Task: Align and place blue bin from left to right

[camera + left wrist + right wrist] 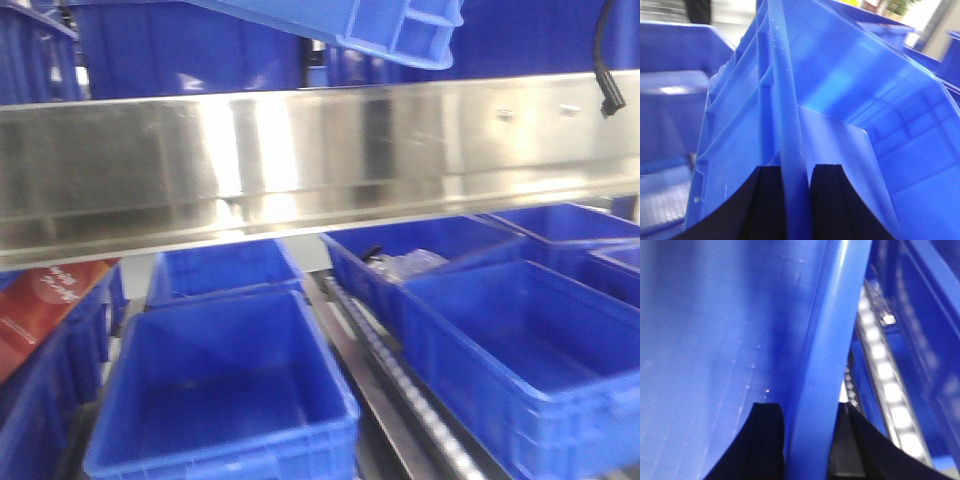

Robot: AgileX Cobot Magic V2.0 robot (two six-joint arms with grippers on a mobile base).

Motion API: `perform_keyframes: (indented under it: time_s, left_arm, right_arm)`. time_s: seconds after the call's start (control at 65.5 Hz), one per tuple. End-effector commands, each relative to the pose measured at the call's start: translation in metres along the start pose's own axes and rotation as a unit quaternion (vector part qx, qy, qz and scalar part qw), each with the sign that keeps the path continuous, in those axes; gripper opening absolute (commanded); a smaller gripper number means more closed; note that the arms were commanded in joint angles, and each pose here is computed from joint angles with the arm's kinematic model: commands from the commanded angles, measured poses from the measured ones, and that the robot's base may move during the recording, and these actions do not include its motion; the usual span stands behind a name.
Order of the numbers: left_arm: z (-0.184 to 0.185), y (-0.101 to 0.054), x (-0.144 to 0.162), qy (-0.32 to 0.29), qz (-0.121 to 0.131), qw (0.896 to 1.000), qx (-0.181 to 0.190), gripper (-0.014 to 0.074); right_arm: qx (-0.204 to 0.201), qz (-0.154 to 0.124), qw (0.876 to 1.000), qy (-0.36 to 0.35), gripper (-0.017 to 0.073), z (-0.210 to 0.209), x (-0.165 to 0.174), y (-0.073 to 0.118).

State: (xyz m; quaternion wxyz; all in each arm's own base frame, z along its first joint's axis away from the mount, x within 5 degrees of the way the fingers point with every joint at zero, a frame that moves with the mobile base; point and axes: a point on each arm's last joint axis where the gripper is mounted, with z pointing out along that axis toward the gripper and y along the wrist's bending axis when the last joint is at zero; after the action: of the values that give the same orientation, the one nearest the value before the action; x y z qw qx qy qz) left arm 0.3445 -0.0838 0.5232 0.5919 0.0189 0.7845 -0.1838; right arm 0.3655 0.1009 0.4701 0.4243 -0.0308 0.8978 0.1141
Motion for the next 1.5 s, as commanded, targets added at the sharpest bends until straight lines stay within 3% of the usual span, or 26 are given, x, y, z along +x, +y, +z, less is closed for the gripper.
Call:
perform_keyframes:
  time_s: [0.0,1.482]
  left_arm:
    - [-0.0126,-0.0175,-0.0161,-0.068,-0.018,0.996,0.048,-0.0111]
    - [-0.0126,-0.0175,-0.0161,-0.068,-0.018,0.996,0.048,-0.0111]
  right_arm:
    - [-0.063,-0.004,0.997,-0.054,-0.0068,-0.0147,-0.009,0.0193]
    - [-0.064,-0.004,0.996,-0.057,-0.0068,-0.0148,-0.0095,0.0194]
